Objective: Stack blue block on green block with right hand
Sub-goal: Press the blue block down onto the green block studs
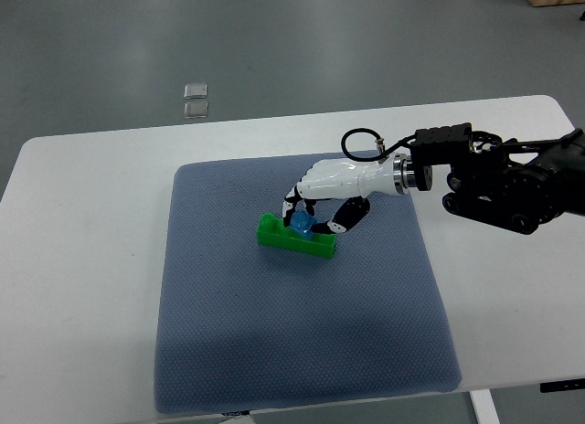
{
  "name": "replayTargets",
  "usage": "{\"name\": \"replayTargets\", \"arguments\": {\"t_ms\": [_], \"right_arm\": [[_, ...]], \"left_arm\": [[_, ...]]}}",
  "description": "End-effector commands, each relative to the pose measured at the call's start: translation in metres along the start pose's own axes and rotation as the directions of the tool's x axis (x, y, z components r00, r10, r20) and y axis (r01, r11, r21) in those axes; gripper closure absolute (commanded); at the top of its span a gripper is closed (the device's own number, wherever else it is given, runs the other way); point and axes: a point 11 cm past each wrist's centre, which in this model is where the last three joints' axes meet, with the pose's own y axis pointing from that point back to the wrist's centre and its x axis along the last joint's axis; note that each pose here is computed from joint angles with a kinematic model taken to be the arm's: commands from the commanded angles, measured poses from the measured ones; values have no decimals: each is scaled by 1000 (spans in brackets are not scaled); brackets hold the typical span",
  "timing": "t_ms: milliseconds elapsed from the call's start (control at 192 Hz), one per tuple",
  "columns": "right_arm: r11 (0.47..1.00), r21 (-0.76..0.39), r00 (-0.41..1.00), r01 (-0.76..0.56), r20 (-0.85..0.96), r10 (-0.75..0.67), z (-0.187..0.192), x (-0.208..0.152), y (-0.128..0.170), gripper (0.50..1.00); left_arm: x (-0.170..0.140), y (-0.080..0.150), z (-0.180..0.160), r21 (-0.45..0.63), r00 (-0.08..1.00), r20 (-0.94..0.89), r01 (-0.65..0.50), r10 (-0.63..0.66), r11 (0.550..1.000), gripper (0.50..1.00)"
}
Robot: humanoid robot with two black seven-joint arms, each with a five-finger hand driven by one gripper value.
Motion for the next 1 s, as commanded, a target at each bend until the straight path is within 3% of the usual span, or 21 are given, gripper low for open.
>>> {"name": "replayTargets", "arguments": {"t_ms": [0,714,995], "right_arm": [[1000,3,1000,14,23,-14,-1,-1,-1,1000],[1000,-20,998,20,55,-19,4,-2,3,1000],[1000,-20,986,10,168,-7,4,0,4,1000]], "left_arm": [[0,0,0,0,1000,0,-1,1,1000,500],[0,0,0,0,1000,0,-1,1,1000,500],[0,0,0,0,1000,0,1,-1,1000,500]]}}
